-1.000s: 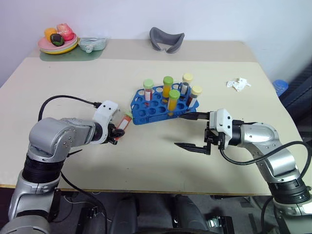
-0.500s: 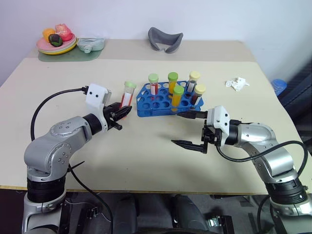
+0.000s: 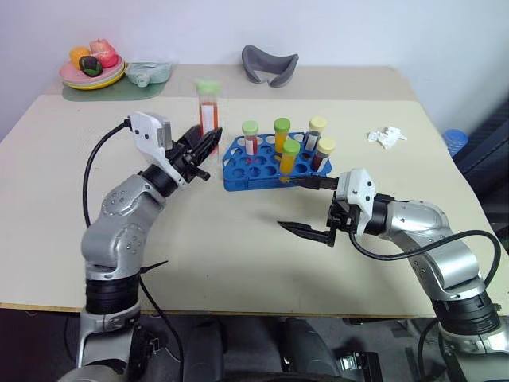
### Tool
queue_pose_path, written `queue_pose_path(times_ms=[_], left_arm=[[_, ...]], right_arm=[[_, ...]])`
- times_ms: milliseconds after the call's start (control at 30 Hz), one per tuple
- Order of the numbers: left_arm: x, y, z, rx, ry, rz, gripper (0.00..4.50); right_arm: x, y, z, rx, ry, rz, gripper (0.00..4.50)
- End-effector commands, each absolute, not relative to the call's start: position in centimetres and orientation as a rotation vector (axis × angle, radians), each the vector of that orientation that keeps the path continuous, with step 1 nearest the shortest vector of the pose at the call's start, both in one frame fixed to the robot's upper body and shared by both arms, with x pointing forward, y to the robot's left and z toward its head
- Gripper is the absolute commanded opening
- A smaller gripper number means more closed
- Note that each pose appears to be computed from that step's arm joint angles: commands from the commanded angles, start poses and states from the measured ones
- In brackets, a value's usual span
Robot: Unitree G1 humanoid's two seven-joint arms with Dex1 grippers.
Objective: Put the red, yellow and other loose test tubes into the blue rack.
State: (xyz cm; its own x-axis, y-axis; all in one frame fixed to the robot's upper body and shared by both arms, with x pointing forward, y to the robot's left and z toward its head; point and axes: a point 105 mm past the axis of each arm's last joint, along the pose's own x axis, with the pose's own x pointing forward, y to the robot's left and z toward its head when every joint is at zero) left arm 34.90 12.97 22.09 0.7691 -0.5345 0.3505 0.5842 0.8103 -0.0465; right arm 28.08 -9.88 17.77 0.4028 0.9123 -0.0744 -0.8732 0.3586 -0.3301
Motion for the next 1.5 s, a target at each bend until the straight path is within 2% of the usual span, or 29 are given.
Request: queue_pose_path(times_ms=[33, 367, 533, 767, 1000, 1300, 1500], left_arm=[[35.0, 11.6, 22.2, -0.152, -0.413, -0.677, 1.31], [36.4, 8.8, 21.3, -0.507, -0.423, -0.869, 1.31], [37.5, 9.3, 20.9, -0.612, -0.402, -0.862, 1.31], [37.6, 8.6, 19.3, -0.366, -0.394, -0.883, 1.31], [37.7, 6.7, 17.0, -0.259, -0.375, -0.919, 1.31], [39.1, 5.2, 13.9, -0.086, -0.344, -0.829, 1.31], [40.2, 5.5, 13.6, -0.017, -0.362, -0.727, 1.31]], right_arm=[[27.8, -9.6, 19.3, -0.356, -0.205, 1.125, 4.5], [27.7, -9.9, 18.8, -0.35, -0.22, 1.054, 4.5], [27.4, -9.9, 18.5, -0.335, -0.227, 1.028, 4.5], [27.4, -10.4, 17.7, -0.331, -0.209, 0.981, 4.5], [27.7, -12.9, 16.8, -0.277, -0.111, 0.852, 4.5], [26.8, -13.8, 16.9, -0.219, -0.1, 0.781, 4.5], [26.7, -13.9, 17.0, -0.22, -0.104, 0.772, 4.5]])
